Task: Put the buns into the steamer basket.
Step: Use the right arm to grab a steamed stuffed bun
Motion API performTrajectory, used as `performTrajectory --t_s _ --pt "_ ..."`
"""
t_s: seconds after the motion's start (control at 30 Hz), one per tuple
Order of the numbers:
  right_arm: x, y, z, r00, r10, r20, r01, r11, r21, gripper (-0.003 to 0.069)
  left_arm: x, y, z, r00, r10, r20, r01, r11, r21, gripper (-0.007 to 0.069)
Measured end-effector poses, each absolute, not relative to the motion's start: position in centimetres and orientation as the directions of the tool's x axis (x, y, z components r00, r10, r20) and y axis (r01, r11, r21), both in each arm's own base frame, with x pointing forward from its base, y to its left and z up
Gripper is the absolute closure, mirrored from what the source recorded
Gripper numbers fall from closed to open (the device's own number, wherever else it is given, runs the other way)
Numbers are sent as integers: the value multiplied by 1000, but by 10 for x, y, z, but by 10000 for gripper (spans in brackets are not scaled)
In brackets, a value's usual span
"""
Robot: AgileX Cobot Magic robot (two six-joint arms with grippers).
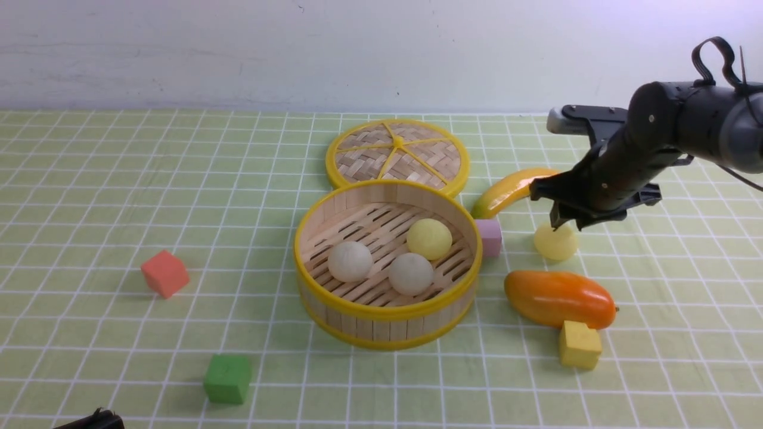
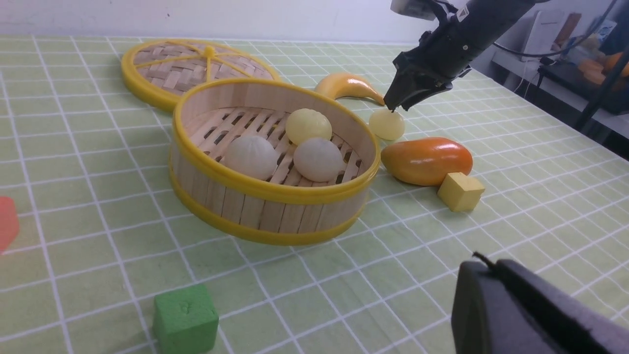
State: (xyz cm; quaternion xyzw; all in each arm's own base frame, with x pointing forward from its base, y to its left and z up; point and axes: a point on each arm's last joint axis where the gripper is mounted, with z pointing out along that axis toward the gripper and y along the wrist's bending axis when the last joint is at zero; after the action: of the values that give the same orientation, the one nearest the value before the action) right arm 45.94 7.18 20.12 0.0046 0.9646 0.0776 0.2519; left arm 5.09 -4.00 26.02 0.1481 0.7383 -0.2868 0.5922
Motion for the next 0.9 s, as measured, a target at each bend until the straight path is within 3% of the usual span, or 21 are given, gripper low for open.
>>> performTrajectory --t_s 0.2,0.37,0.67,0.9 --pt "463 73 189 -879 54 -474 -25 987 158 374 51 -40 260 -252 -117 -961 559 793 -243 618" --pt "464 73 183 -883 56 -466 -22 987 160 426 51 -40 260 -252 -117 -961 559 793 -243 614" --pt "462 73 183 -886 -11 -464 -80 988 129 650 51 -40 260 -250 -115 -961 559 794 -240 610" --pt "453 73 220 -859 -56 -509 -134 984 117 659 51 -40 260 -250 -115 -961 559 794 -240 606"
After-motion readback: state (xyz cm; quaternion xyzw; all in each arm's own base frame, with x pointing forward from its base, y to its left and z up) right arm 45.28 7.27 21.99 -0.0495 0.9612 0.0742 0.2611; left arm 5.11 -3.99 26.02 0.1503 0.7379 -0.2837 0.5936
